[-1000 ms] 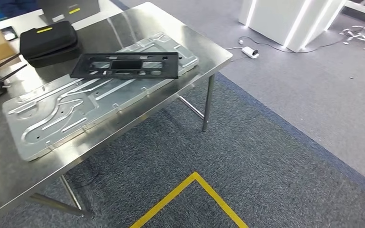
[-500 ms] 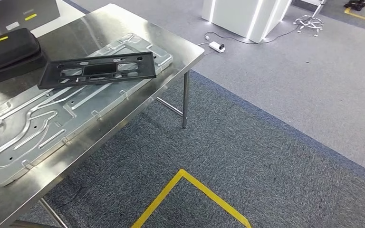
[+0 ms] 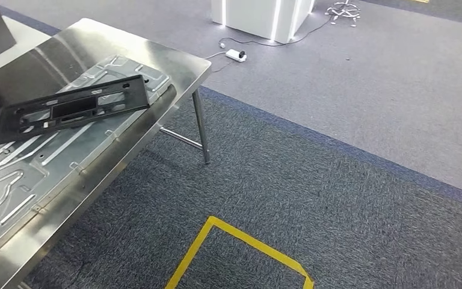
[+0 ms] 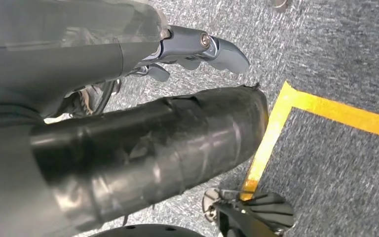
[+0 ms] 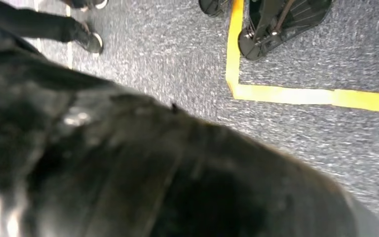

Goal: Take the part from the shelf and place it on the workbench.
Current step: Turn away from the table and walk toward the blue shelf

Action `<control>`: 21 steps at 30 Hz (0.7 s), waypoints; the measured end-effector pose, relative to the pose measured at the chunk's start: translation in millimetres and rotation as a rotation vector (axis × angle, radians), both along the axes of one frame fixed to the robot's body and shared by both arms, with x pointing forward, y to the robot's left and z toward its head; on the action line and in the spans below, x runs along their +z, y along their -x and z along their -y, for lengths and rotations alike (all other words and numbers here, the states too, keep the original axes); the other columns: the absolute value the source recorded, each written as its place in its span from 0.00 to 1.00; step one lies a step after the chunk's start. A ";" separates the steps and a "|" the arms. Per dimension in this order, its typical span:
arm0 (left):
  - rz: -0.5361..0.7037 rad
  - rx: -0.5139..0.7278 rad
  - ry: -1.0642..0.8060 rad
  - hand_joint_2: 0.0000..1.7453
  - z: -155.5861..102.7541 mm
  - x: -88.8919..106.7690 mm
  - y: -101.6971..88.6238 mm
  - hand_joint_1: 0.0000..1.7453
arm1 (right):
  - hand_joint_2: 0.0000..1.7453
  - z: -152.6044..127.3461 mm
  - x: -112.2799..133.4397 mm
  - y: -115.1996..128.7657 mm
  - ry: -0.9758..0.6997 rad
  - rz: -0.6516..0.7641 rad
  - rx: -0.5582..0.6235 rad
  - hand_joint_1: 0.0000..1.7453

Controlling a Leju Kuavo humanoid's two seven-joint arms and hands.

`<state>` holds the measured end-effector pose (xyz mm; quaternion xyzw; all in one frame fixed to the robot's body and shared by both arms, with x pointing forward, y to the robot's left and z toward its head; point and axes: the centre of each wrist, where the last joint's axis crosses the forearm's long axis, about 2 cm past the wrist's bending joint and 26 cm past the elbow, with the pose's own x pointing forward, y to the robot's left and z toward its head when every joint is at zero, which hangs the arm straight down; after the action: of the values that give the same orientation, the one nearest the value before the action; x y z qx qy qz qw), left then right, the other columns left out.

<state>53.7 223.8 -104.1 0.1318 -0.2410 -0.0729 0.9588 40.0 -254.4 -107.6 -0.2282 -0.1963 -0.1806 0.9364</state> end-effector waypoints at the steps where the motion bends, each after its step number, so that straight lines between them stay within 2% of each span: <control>1: -0.001 0.001 0.000 0.00 0.0 -0.1 0.5 0.00 | 0.00 -0.1 0.0 0.4 -0.001 -0.001 0.000 0.00; 21: 0.012 0.005 0.027 0.00 1.4 0.1 -0.5 0.00 | 0.00 -0.3 -0.1 0.8 -0.003 -0.010 0.014 0.00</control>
<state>54.2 222.4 -104.0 0.1199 -0.2475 -0.0664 0.9591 39.3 -254.1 -107.7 -0.2261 -0.1929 -0.1730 0.9390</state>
